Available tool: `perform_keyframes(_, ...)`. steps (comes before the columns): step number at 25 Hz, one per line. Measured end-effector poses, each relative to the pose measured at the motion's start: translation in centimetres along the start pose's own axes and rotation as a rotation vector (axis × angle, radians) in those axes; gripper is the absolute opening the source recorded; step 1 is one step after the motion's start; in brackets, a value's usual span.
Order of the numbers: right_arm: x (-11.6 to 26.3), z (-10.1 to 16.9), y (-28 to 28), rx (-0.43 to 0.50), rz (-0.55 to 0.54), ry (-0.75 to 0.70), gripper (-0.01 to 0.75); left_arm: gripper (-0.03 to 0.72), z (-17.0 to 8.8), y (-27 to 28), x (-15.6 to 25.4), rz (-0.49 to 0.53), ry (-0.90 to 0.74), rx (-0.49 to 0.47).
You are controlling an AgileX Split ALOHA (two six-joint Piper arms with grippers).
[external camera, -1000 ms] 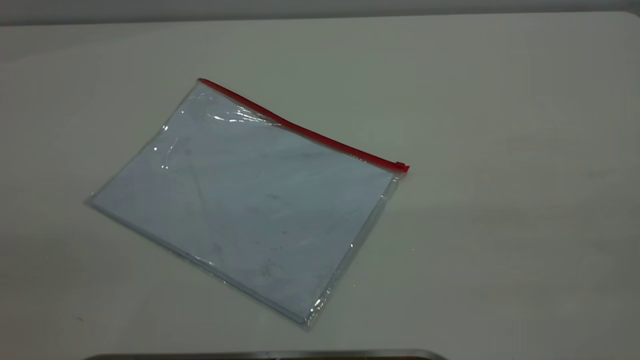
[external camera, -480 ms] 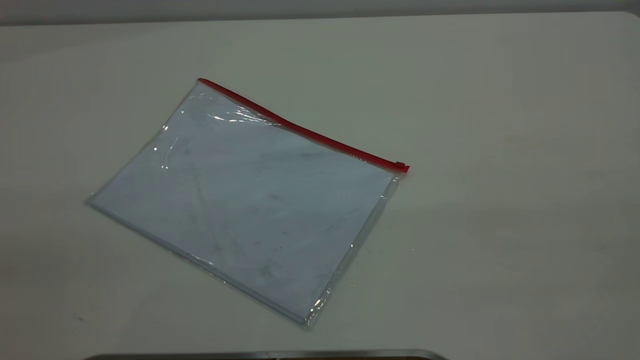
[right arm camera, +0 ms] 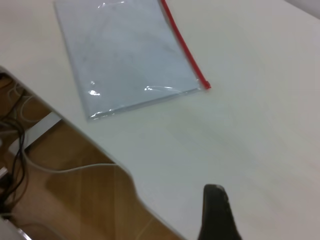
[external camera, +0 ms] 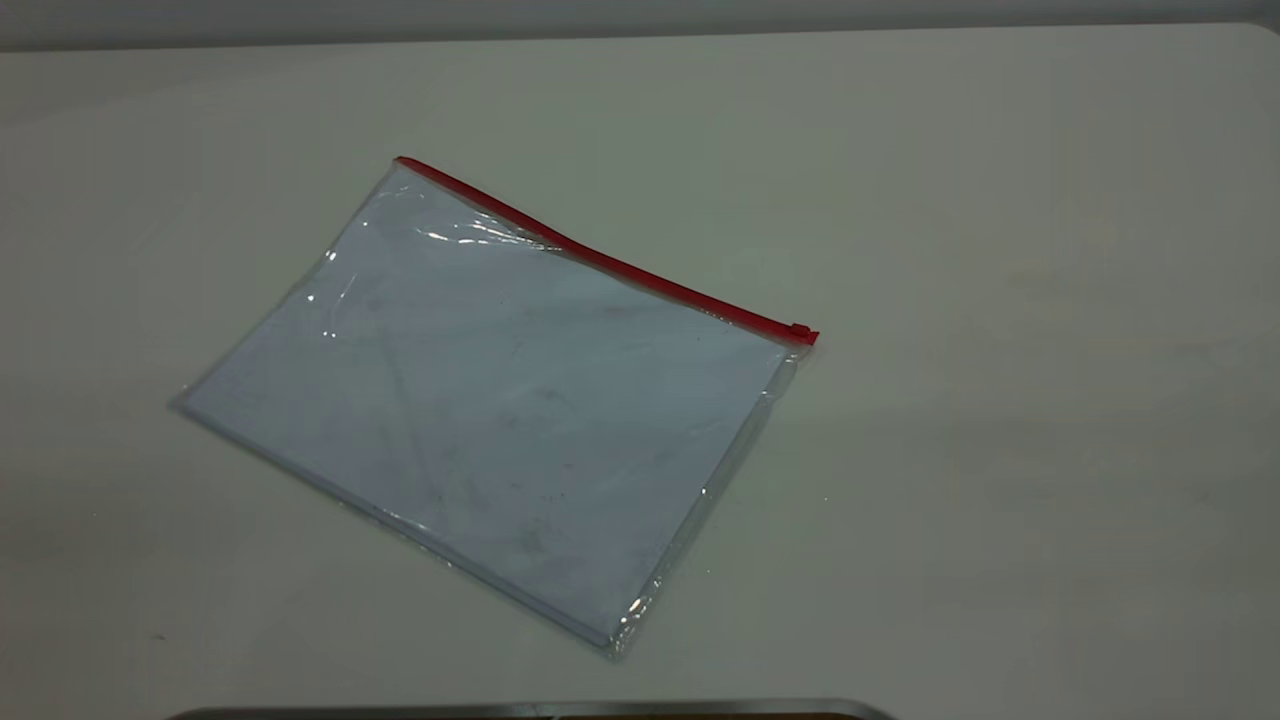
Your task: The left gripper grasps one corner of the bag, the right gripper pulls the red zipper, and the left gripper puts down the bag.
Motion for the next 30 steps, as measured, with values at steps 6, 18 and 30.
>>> perform_keyframes(6, -0.2, -0.5, -0.2, 0.222, -0.029, -0.149, 0.530, 0.590, 0.0, 0.0, 0.0, 0.000, 0.000, 0.000)
perform_keyframes(18, -0.2, -1.3, 0.0, 0.461, -0.071, -0.310, 0.530, 0.590, 0.0, 0.0, 0.0, -0.001, 0.000, 0.000)
perform_keyframes(30, 0.0, -1.8, 0.2, 0.505, -0.080, -0.365, 0.530, 0.590, 0.0, 0.0, 0.0, -0.001, 0.000, 0.000)
Point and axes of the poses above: a point on each arm's last joint axis where the gripper is mounted, y pointing back along that axis away from the gripper, z along the wrist's bending axis when the last joint is at zero, x = y × z, the point moved 3 cm from there along -y, pointing out along that axis toward the gripper, and after that the axes turned 12 degrees about -y, right-handed, at the moved point
